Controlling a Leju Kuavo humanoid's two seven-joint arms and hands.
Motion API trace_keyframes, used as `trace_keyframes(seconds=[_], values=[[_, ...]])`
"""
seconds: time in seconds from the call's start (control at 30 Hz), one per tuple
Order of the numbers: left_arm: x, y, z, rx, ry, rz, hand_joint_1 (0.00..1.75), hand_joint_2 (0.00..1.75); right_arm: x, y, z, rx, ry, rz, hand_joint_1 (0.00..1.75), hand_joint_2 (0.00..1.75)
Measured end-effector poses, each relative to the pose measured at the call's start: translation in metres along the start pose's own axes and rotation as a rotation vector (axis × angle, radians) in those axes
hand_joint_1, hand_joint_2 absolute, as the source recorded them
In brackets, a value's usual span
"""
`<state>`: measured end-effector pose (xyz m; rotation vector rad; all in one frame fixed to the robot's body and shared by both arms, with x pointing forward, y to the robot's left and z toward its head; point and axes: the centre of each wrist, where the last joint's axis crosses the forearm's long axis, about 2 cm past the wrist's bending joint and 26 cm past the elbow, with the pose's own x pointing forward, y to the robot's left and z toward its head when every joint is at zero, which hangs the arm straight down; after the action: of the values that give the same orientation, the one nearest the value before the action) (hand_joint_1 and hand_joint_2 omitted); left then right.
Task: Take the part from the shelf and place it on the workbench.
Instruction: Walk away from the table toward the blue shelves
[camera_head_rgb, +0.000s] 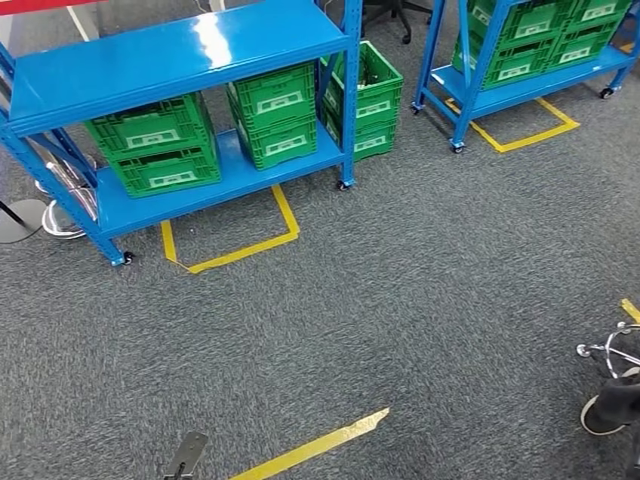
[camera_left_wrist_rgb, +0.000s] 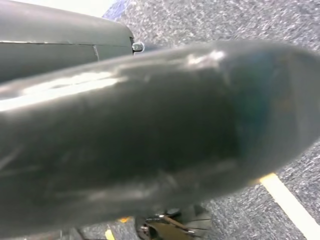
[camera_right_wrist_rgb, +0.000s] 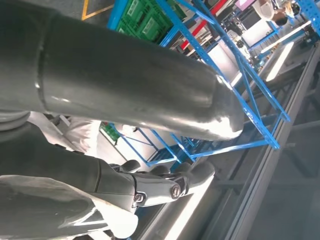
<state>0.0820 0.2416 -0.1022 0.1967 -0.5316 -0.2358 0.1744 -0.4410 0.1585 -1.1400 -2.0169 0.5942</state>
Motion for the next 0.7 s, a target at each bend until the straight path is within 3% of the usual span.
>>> trace_keyframes(seconds=[0.7], values=[[-0.0023,-0.0015,0.0012,-0.002,0.021,0.0,0.0,0.0,-0.0025,0.0019,0.0024,0.028,0.018,0.019,0.0,0.0]])
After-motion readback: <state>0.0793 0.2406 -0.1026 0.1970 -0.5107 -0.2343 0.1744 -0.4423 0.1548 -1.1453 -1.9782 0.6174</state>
